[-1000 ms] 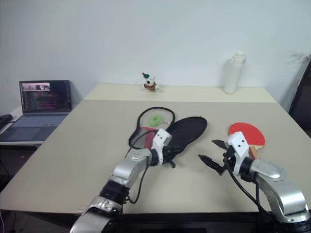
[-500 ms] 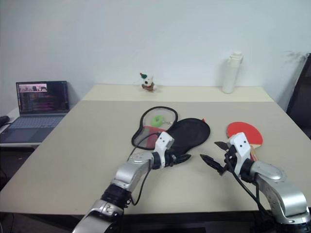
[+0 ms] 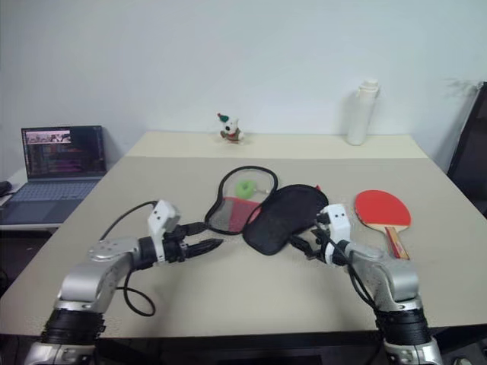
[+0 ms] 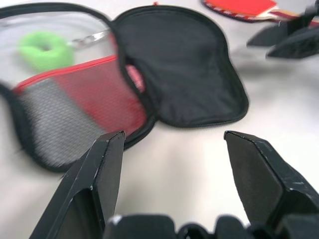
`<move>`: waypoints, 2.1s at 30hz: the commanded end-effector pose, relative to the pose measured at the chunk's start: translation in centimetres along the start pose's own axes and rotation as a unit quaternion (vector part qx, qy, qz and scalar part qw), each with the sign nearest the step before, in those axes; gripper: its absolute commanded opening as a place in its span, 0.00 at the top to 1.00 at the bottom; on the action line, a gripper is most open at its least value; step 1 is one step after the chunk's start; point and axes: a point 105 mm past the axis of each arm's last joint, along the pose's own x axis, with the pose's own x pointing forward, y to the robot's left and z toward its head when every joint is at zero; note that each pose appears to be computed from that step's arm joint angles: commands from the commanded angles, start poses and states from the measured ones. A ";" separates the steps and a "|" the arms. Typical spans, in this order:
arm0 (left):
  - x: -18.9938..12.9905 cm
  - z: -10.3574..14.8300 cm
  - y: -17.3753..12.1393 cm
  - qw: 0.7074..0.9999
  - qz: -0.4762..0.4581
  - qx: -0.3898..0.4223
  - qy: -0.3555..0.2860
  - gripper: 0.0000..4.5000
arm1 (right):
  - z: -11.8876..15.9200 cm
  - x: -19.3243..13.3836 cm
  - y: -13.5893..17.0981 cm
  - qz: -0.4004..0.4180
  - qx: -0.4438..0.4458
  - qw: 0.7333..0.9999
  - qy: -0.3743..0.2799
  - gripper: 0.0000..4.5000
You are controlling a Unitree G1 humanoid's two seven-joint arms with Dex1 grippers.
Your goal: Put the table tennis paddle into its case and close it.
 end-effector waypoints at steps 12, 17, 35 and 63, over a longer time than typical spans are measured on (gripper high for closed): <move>-0.3 2.3 -0.1 0.999 0.006 0.028 -0.033 0.24 | 0.8 4.3 3.2 0.022 0.014 1.000 -0.010 0.00; -0.1 2.3 -0.2 0.999 0.003 0.028 -0.033 0.24 | 1.3 5.4 4.3 0.030 0.021 0.999 -0.018 0.00; 0.7 2.8 -3.1 0.997 -0.059 0.035 -0.036 0.23 | 0.5 2.2 3.1 0.026 0.125 0.992 0.018 1.00; 3.8 1.7 -6.8 0.990 -0.132 0.038 -0.031 0.23 | 1.8 -3.6 -7.4 -0.034 0.026 0.990 0.136 1.00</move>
